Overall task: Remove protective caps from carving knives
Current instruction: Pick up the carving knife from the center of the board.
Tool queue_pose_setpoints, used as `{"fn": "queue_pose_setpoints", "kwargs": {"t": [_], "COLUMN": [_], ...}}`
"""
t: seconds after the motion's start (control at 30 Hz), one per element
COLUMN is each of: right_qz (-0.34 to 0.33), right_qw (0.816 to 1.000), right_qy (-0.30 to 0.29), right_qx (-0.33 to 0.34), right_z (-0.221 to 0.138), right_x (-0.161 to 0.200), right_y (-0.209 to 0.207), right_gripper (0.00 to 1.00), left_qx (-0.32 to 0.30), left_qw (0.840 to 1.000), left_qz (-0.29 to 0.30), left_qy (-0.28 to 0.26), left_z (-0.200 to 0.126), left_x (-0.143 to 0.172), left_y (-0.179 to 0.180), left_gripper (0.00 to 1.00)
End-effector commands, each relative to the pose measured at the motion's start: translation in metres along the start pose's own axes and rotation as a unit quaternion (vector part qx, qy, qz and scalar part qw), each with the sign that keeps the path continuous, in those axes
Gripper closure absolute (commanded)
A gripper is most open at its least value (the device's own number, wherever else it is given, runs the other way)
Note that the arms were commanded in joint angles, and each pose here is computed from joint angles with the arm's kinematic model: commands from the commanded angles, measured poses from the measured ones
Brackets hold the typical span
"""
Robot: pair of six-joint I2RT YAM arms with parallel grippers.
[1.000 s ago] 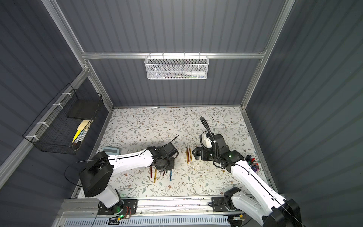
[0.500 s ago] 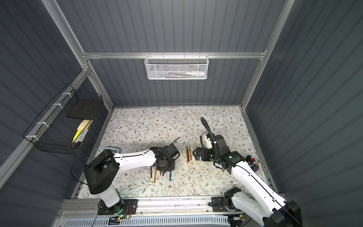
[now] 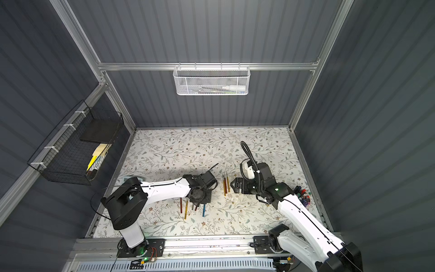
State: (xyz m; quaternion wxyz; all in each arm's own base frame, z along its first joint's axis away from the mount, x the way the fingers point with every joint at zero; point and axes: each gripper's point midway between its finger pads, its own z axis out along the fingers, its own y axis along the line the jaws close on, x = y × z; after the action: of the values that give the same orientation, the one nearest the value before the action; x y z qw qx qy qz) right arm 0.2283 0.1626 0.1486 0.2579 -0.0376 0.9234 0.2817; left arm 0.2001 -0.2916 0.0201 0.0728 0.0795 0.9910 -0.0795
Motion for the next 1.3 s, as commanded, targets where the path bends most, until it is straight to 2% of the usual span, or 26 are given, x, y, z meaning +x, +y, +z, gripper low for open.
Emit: {"fn": "queue_pose_setpoints", "kwargs": {"t": [0.0,0.3,0.63,0.8,1.03,1.27], "right_qz": [0.0,0.005,0.022,0.048,0.083,0.094], "right_qw": [0.998,0.993,0.994,0.997,0.994,0.992], "right_qy": [0.026,0.045,0.026,-0.004,-0.044,-0.076], "right_qx": [-0.062,-0.111,-0.101,-0.057,-0.059,-0.043], "right_z": [-0.003,-0.009,-0.001,0.0,-0.009,-0.018], "right_x": [0.011,0.019,0.013,0.003,-0.013,-0.025], "right_y": [0.021,0.038,0.032,0.017,0.02,0.017], "right_gripper": [0.01,0.01,0.01,0.03,0.1,0.14], "left_qx": [-0.038,-0.015,0.018,0.049,0.147,0.263], "left_qw": [0.999,1.0,0.999,0.997,0.985,0.956], "left_qz": [0.015,0.016,0.034,0.048,0.063,0.087], "left_qy": [0.024,0.022,-0.014,-0.042,-0.067,-0.092], "left_z": [0.011,0.011,-0.006,-0.02,-0.041,-0.073], "left_x": [0.013,0.013,-0.001,-0.012,-0.034,-0.05], "left_y": [0.015,0.008,-0.005,-0.018,-0.049,-0.067], "left_gripper": [0.88,0.94,0.99,0.99,0.99,0.98]}}
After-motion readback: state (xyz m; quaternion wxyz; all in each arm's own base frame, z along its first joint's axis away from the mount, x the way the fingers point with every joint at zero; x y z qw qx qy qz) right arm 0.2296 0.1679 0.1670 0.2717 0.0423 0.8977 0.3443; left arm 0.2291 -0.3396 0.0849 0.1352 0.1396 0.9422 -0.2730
